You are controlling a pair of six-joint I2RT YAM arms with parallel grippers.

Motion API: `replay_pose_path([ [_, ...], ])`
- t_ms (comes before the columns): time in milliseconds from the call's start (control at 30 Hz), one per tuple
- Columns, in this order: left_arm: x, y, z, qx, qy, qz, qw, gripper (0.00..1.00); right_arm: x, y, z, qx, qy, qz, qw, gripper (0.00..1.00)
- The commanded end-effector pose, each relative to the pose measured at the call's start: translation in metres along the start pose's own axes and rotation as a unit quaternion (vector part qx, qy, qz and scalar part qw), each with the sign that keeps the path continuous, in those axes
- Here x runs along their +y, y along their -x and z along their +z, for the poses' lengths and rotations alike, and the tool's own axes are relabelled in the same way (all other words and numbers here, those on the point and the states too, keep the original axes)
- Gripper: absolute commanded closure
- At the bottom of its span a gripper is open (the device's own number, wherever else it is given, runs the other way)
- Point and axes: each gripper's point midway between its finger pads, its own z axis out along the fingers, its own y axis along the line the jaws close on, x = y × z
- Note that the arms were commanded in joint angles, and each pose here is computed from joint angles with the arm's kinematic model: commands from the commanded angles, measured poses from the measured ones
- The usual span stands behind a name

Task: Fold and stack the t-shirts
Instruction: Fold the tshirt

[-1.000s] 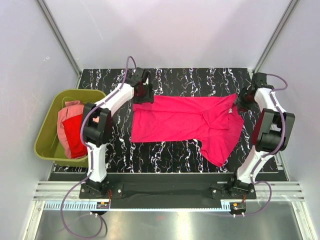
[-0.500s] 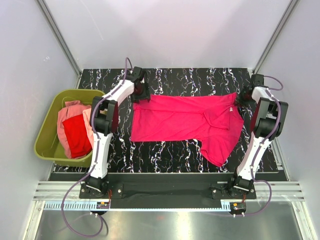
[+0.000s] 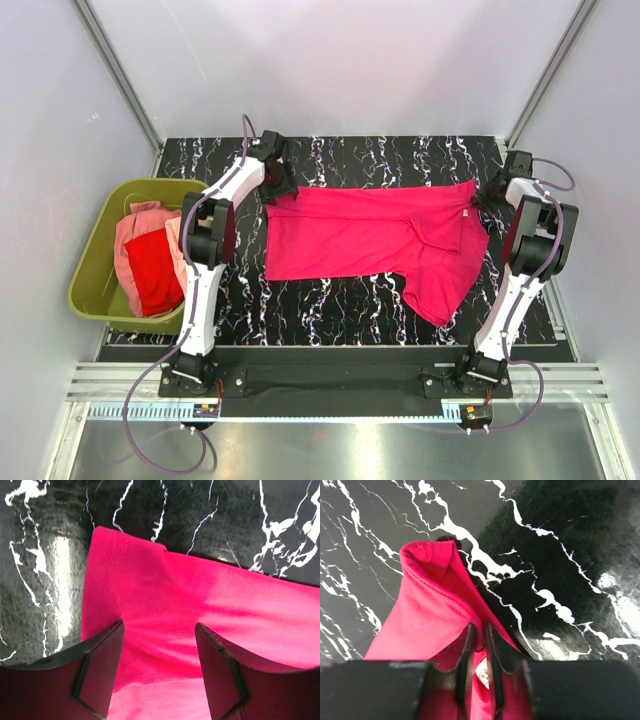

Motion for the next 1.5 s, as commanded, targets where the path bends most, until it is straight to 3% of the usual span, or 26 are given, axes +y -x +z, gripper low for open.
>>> replay_pose_path([
  [0,0.009,0.006,0.008,0.004,-0.003,-0.018,1.0,0.34,0.015,0.026,0.002,-0.024,0.031,0.04,0.998,0.77],
  [100,-0.014,0.021,-0.027,-0.014,-0.059,0.002,0.998,0.34,0.017,0.035,-0.01,-0.033,0.022,0.035,0.999,0.67],
  [200,-0.024,0.032,-0.072,-0.039,-0.075,0.018,0.996,0.33,0.006,0.045,-0.051,-0.034,-0.05,0.04,0.997,0.56],
  [267,-0.025,0.029,-0.093,-0.045,-0.074,0.024,0.996,0.32,-0.001,0.048,-0.079,-0.036,-0.089,0.05,0.994,0.56],
  [367,-0.007,-0.011,-0.112,-0.03,-0.032,0.042,0.998,0.32,-0.019,0.025,-0.119,-0.018,-0.135,0.068,0.988,0.56],
  [400,-0.005,-0.008,-0.134,-0.06,-0.028,0.045,0.997,0.32,-0.035,0.0,-0.122,0.008,-0.154,0.072,0.985,0.56],
  [467,0.006,-0.045,-0.131,-0.041,-0.009,0.055,0.998,0.32,-0.036,-0.019,-0.15,0.013,-0.142,0.093,0.985,0.58],
  [500,0.008,-0.046,-0.145,-0.064,-0.006,0.053,0.997,0.32,-0.041,-0.034,-0.155,0.025,-0.142,0.101,0.984,0.58],
  [600,0.023,-0.082,-0.147,-0.052,0.012,0.041,0.998,0.36,-0.057,-0.11,-0.169,0.103,-0.114,0.141,0.978,0.58],
  [667,0.032,-0.11,-0.14,-0.023,0.018,0.023,0.999,0.37,-0.054,-0.134,-0.185,0.114,-0.099,0.155,0.976,0.59],
  [767,0.028,-0.141,-0.136,0.011,-0.003,0.02,1.0,0.38,-0.07,-0.181,-0.203,0.13,-0.163,0.155,0.966,0.58],
  [900,0.026,-0.161,-0.136,0.014,-0.01,0.026,1.0,0.37,-0.091,-0.239,-0.215,0.169,-0.217,0.159,0.948,0.57],
  [1000,0.025,-0.168,-0.136,0.021,-0.019,0.022,0.999,0.37,-0.109,-0.262,-0.222,0.17,-0.24,0.184,0.938,0.55],
  [1167,0.037,-0.171,-0.136,0.014,0.003,0.02,1.0,0.36,-0.123,-0.257,-0.238,0.124,-0.241,0.189,0.944,0.52],
  [1467,0.039,-0.174,-0.136,0.007,-0.001,0.008,1.0,0.35,-0.138,-0.269,-0.238,0.124,-0.26,0.199,0.937,0.45],
])
